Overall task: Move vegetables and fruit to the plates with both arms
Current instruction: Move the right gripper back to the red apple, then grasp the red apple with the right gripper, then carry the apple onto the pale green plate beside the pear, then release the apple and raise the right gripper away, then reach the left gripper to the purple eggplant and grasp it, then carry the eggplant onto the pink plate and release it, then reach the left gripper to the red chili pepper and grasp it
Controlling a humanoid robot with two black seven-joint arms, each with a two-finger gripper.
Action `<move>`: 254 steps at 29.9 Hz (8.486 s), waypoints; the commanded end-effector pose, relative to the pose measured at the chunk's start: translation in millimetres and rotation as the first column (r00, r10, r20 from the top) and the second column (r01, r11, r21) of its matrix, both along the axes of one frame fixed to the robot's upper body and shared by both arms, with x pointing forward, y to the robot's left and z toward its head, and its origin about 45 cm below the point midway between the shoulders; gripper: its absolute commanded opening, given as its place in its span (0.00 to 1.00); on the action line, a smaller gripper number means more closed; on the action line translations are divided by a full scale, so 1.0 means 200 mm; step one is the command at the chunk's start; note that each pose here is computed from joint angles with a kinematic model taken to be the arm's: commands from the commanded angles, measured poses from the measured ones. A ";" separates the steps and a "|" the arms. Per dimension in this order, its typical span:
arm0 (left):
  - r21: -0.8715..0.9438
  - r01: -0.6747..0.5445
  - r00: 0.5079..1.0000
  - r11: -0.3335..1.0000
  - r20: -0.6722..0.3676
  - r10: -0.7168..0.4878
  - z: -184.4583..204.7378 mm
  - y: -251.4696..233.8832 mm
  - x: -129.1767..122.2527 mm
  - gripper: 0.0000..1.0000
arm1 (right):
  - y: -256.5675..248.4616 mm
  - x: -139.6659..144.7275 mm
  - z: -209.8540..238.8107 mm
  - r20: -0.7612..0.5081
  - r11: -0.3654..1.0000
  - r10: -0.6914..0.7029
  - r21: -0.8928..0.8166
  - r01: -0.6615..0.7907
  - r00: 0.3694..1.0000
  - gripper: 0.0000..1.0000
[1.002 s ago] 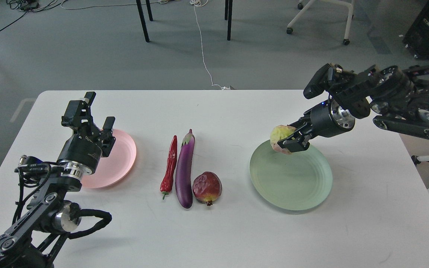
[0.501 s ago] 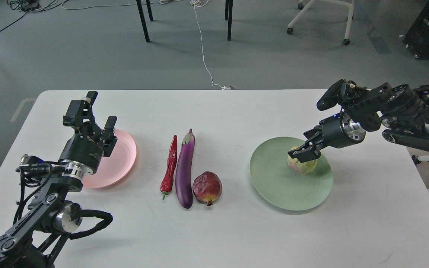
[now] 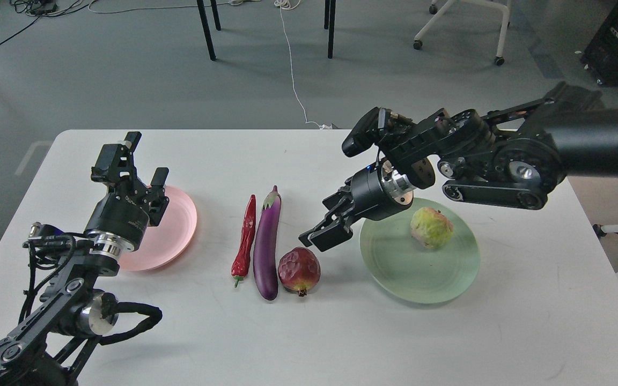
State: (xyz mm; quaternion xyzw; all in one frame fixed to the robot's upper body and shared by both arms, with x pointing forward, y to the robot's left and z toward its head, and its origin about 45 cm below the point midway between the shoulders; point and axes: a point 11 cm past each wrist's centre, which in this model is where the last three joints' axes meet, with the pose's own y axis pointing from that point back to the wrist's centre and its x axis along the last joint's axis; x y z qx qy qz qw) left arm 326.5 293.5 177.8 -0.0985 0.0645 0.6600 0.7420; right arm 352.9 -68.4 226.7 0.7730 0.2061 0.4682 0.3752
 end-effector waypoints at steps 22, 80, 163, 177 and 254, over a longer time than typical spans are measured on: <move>0.000 -0.004 1.000 1.000 0.002 0.004 0.00 0.00 0.00 0.98 | -0.01 0.00 -0.25 0.018 0.999 -0.001 -0.042 0.002 1.000 0.97; 0.006 -0.008 1.000 1.000 -0.007 0.008 -0.01 0.02 -0.01 0.98 | -0.70 0.10 0.04 0.210 0.992 -0.019 -0.117 0.044 0.977 0.48; 0.728 0.602 0.543 -0.328 -0.675 -0.500 -0.21 -0.62 0.07 0.45 | -1.37 0.14 -0.18 -0.966 -0.609 -0.256 0.136 0.781 -0.031 0.98; 0.755 0.579 0.551 -0.308 -0.641 -0.534 -0.16 -0.76 0.06 0.18 | -1.37 0.14 -0.18 -0.966 -0.611 -0.257 0.138 0.779 -0.031 0.98; 0.733 0.555 0.527 -0.395 -0.676 -0.515 -0.24 -0.37 0.06 0.94 | -1.34 0.11 -0.23 -0.969 -0.610 -0.242 0.111 0.784 -0.052 0.98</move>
